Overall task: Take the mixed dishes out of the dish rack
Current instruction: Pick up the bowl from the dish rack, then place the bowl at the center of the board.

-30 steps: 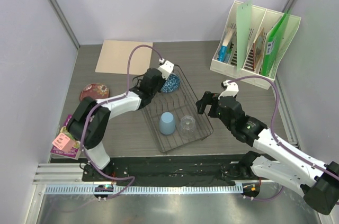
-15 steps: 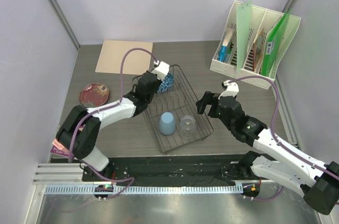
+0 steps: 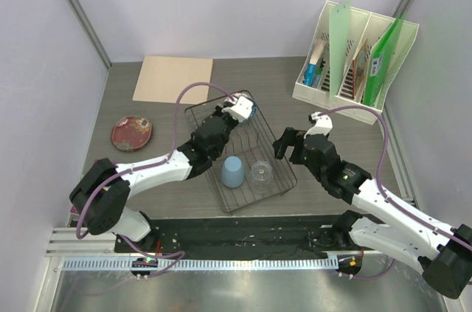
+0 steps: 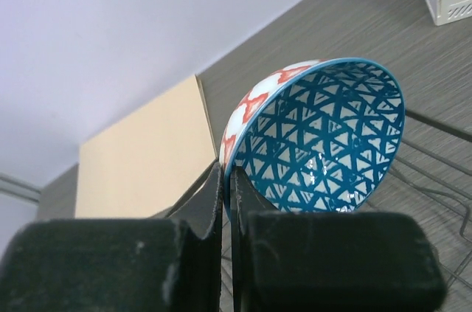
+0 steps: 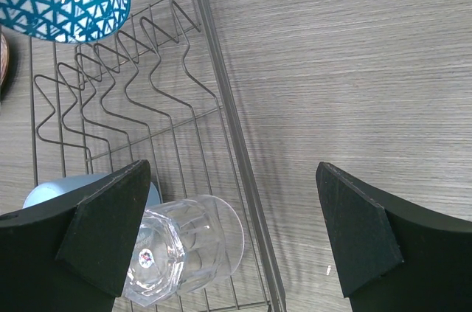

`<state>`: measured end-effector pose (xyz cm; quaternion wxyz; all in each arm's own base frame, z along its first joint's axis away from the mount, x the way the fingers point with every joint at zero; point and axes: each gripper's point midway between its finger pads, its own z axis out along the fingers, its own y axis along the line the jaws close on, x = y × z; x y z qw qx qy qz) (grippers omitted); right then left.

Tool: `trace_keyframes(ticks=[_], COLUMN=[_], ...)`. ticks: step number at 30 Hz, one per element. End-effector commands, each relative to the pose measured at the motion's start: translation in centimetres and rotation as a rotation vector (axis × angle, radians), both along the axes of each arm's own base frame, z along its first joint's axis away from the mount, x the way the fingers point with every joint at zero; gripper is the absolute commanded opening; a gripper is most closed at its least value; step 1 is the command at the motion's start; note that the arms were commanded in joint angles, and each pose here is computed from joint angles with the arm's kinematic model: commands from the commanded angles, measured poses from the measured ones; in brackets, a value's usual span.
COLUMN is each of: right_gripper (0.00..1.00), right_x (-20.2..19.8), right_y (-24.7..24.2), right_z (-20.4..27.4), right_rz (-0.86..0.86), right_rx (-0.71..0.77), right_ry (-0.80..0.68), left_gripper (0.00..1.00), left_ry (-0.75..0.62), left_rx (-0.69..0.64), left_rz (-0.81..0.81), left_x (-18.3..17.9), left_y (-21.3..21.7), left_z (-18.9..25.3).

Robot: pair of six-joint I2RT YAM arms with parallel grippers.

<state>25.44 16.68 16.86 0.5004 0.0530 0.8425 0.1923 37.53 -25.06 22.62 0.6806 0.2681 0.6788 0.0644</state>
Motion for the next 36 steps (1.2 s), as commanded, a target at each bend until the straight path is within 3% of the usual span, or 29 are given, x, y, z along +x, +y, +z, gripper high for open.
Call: trace_keyframes(ticks=[1, 5, 11, 12, 14, 15, 17, 18, 23, 26, 30, 36], right_gripper=[1.00, 1.00, 0.99, 1.00, 1.00, 1.00, 1.00, 1.00, 0.99, 1.00, 1.00, 1.00], right_x=[0.6, 0.5, 0.5, 0.5, 0.5, 0.4, 0.5, 0.5, 0.4, 0.6, 1.2, 3.2], right_y=[0.3, 0.3, -0.4, -0.8, -1.0, -1.1, -1.4, -1.6, -1.2, -1.0, -1.4, 1.2], right_z=[1.0, 1.1, 3.5, 3.6, 5.1, 5.4, 6.5, 7.1, 8.4, 10.2, 14.8, 16.7], right_rz=[-0.018, -0.017, -0.041, -0.049, -0.058, -0.061, -0.072, -0.079, -0.057, -0.054, -0.081, -0.019], right_rx=[0.040, 0.043, 0.052, 0.039, 0.047, 0.040, 0.043, 0.048, 0.069, 0.077, 0.072, 0.020], right_ry=[-0.029, -0.030, -0.071, -0.071, -0.092, -0.092, -0.109, -0.117, -0.131, -0.152, -0.198, -0.164], left_gripper=[0.00, 0.00, 0.00, 0.00, 0.00, 0.00, 0.00, 0.00, 0.00, 0.00, 0.00, 0.00], left_ry=[-0.244, -0.270, -0.135, -0.071, -0.004, 0.098, 0.171, 0.245, 0.525, 0.678, 0.776, 0.814], left_rx=[-0.050, -0.056, -0.246, -0.217, -0.338, -0.260, -0.406, -0.361, -0.624, -0.696, -0.692, -0.708], left_rz=[0.052, 0.081, 0.120, 0.124, 0.139, 0.174, 0.182, 0.218, 0.152, 0.128, 0.144, 0.117], left_x=[-1.3, -2.2, -2.7, -2.8, -2.8, -2.7, -2.5, -2.4, -2.6, -2.8, -3.5, -4.0], left_y=[-0.2, -0.1, 0.3, 0.3, -0.1, 0.5, -0.2, 0.7, -0.6, -0.9, -1.4, -2.0], left_z=[7.1, 8.0, 10.6, 9.6, 11.6, 9.3, 11.4, 9.8, 9.7, 8.8, 8.0, 7.9])
